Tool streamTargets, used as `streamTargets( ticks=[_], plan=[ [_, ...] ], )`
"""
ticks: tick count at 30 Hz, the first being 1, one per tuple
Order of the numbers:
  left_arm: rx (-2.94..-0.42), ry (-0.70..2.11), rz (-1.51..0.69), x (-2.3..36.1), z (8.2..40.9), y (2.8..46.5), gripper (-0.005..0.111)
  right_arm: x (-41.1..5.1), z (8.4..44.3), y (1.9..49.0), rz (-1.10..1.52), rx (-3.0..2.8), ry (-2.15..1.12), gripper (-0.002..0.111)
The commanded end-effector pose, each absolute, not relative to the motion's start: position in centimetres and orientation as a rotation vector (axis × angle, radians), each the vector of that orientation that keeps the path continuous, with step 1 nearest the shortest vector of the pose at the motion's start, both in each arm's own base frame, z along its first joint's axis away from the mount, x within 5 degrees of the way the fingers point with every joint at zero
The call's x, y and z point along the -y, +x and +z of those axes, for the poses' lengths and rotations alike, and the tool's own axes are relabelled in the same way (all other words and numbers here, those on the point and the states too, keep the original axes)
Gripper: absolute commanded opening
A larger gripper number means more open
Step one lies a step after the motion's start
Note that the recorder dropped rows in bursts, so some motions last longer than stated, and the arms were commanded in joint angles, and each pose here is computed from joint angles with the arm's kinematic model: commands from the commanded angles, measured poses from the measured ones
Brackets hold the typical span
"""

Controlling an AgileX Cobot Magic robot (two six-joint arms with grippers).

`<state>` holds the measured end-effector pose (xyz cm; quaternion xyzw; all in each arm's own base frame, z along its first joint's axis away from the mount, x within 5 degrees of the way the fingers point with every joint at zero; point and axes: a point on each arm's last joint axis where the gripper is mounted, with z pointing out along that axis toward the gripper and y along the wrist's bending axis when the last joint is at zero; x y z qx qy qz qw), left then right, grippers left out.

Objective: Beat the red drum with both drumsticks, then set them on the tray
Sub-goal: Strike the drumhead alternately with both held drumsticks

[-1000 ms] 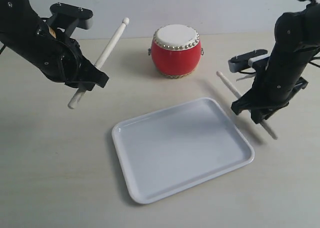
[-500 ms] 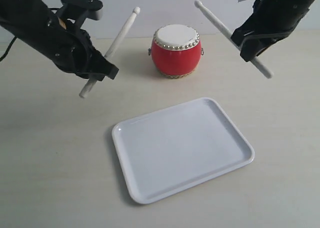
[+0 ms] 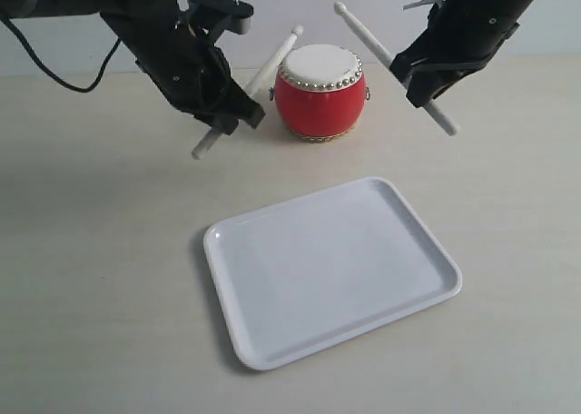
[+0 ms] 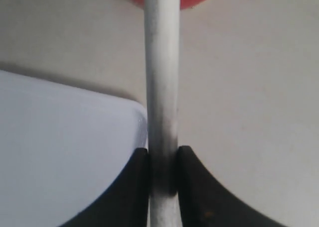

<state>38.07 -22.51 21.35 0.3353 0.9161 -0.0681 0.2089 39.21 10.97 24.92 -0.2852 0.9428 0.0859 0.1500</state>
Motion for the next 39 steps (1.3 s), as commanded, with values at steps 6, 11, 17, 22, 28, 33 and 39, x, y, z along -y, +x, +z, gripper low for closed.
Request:
streamTargets(
  ticks=[6,11,17,22,28,33,39],
  plan=[
    [-2.48,0.956,-0.22,23.9,27.0,38.0,0.0,-11.9,17.6,42.0,0.306,-2.837,-0.752,0.0],
    [-2.488,0.974,-0.221,24.5,26.0,38.0,0.0,-12.2,16.6,43.4,0.313,-2.917,-0.714,0.0],
    [-2.609,1.023,-0.173,25.1,20.0,39.3,0.0,-12.2,24.0,42.1,0.336,-2.796,-0.698,0.0],
    [-2.662,1.05,-0.138,25.5,15.1,40.2,0.0,-12.1,27.7,40.7,0.332,-2.731,-0.714,0.0],
    [-2.661,0.972,-0.163,25.8,18.3,40.7,0.0,-13.9,24.6,40.7,0.336,-2.815,-0.842,0.0],
    [-2.608,0.963,-0.178,25.4,22.8,39.9,0.0,-14.7,18.3,41.6,0.238,-2.974,-0.891,0.0],
    [-2.589,0.958,-0.184,25.1,24.8,39.3,0.0,-14.3,17.7,43.3,0.088,-3.01,-0.722,0.0]
  ],
)
